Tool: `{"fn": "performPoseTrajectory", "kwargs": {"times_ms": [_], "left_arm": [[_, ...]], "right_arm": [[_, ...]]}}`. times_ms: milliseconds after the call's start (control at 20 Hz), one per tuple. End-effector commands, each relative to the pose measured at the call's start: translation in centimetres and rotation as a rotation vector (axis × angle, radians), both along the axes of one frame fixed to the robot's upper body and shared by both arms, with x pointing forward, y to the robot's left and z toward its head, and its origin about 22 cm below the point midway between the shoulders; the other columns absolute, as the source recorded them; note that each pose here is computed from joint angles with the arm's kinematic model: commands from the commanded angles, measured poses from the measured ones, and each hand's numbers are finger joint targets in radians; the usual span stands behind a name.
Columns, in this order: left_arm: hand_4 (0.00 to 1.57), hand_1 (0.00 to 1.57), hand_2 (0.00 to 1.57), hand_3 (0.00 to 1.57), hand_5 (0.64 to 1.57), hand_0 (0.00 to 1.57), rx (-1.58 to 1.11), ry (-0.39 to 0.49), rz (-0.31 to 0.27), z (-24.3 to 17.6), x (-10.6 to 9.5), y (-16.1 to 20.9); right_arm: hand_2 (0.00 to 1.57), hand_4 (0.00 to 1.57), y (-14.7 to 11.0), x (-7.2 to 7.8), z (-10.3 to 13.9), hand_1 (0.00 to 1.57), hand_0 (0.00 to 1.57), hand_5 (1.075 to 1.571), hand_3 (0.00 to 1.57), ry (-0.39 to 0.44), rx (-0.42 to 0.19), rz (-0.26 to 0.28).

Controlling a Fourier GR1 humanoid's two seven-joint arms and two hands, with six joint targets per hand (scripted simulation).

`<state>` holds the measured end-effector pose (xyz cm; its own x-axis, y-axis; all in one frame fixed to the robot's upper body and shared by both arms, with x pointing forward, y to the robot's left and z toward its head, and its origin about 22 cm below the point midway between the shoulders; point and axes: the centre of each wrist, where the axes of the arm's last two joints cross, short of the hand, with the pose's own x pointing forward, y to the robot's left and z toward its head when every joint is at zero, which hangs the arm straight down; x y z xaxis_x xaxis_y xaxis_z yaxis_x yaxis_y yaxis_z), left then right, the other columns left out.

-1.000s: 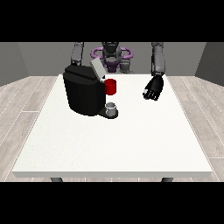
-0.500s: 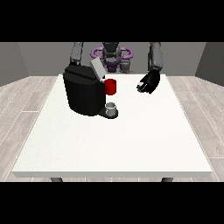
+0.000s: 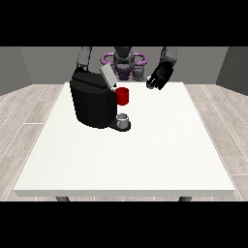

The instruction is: Insert the coffee pod into the coffee machine and close the lid

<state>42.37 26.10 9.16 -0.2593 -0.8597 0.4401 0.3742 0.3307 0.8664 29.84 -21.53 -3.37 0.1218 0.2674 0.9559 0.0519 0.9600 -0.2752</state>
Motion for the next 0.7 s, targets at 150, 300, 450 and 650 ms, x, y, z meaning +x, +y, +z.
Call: {"fn": "performPoseTrajectory", "kwargs": {"times_ms": [150,300,450,650], "left_arm": [[0.59,1.33,1.35,1.32,1.571,1.33,0.008,-0.034,-0.040,2.3,0.7,-2.4],[0.52,1.38,1.40,1.38,1.571,1.38,-0.085,-0.003,-0.034,6.2,1.9,-4.4],[0.51,1.22,1.27,1.29,1.571,1.22,-0.103,-0.022,-0.007,7.7,2.2,-5.3],[0.49,1.27,1.30,1.27,1.571,1.27,-0.124,-0.042,0.052,10.3,3.0,-4.4]], "right_arm": [[0.00,0.00,1.3,0.3,0.7,0.00,0.00,1.571,0.00,-0.011,0.033,0.004],[0.00,0.00,1.4,0.1,-0.4,0.00,0.00,1.571,0.00,0.000,0.042,-0.002],[0.00,0.00,-0.4,0.6,0.3,0.00,0.00,1.571,0.00,-0.065,0.043,0.013],[0.00,0.00,0.1,1.3,2.4,0.00,0.00,1.571,0.00,-0.127,0.044,0.045]]}}
